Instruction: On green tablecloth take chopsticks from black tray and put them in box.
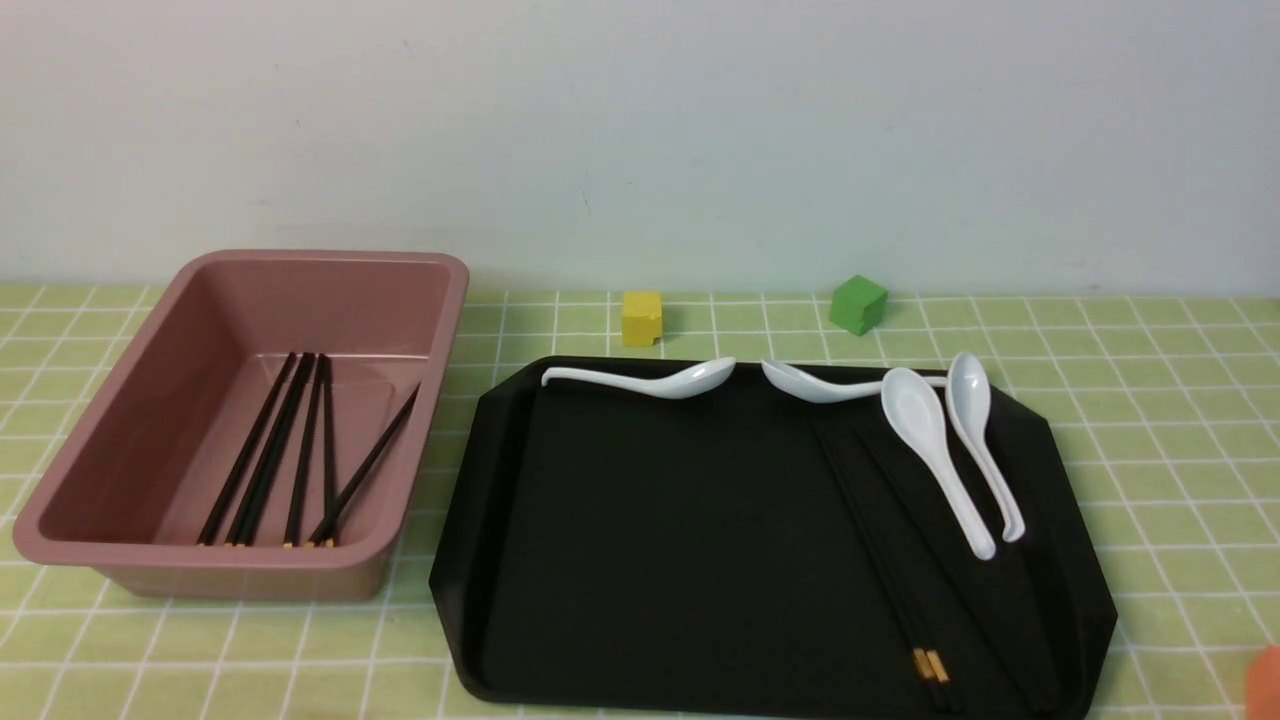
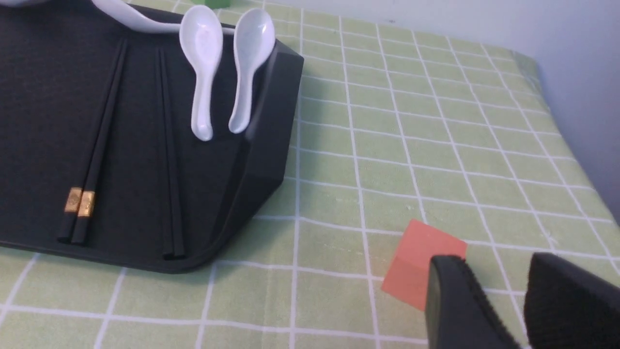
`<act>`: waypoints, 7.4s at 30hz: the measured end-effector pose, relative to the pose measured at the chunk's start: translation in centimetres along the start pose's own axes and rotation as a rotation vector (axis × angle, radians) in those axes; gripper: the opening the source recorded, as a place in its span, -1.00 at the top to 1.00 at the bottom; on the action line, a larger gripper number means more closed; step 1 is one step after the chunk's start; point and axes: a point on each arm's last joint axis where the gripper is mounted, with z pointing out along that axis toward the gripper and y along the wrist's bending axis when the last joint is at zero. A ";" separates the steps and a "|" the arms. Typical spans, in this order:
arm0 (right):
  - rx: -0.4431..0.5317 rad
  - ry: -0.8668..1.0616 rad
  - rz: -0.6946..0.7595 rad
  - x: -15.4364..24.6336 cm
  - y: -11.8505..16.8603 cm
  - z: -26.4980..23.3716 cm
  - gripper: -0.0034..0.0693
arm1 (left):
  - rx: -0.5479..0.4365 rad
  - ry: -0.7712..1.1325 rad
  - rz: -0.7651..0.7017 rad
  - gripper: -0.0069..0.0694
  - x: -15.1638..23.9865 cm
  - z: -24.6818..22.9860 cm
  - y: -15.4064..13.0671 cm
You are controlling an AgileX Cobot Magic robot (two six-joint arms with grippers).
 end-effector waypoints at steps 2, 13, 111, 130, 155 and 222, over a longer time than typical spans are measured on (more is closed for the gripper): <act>0.007 0.000 -0.017 0.0 -0.1 0.0 0.25 | 0.000 0.000 0.000 0.64 0.0 0.0 0.0; -0.172 -0.154 0.898 -1.7 0.8 -0.2 0.25 | 0.000 0.000 0.000 0.61 0.0 0.0 0.0; -0.782 0.950 0.193 -18.9 19.9 25.4 0.55 | 0.000 0.000 0.000 0.35 0.0 0.0 0.0; -1.182 0.311 0.311 -22.4 39.6 27.3 0.40 | 0.000 0.000 0.000 0.32 0.0 0.0 0.0; -0.924 0.488 -0.410 -32.1 21.8 21.9 0.94 | 0.000 0.000 0.000 0.32 0.0 0.0 0.0; -0.534 -0.143 0.111 -11.5 2.6 -2.1 0.83 | 0.000 0.000 0.000 0.32 0.0 0.0 0.0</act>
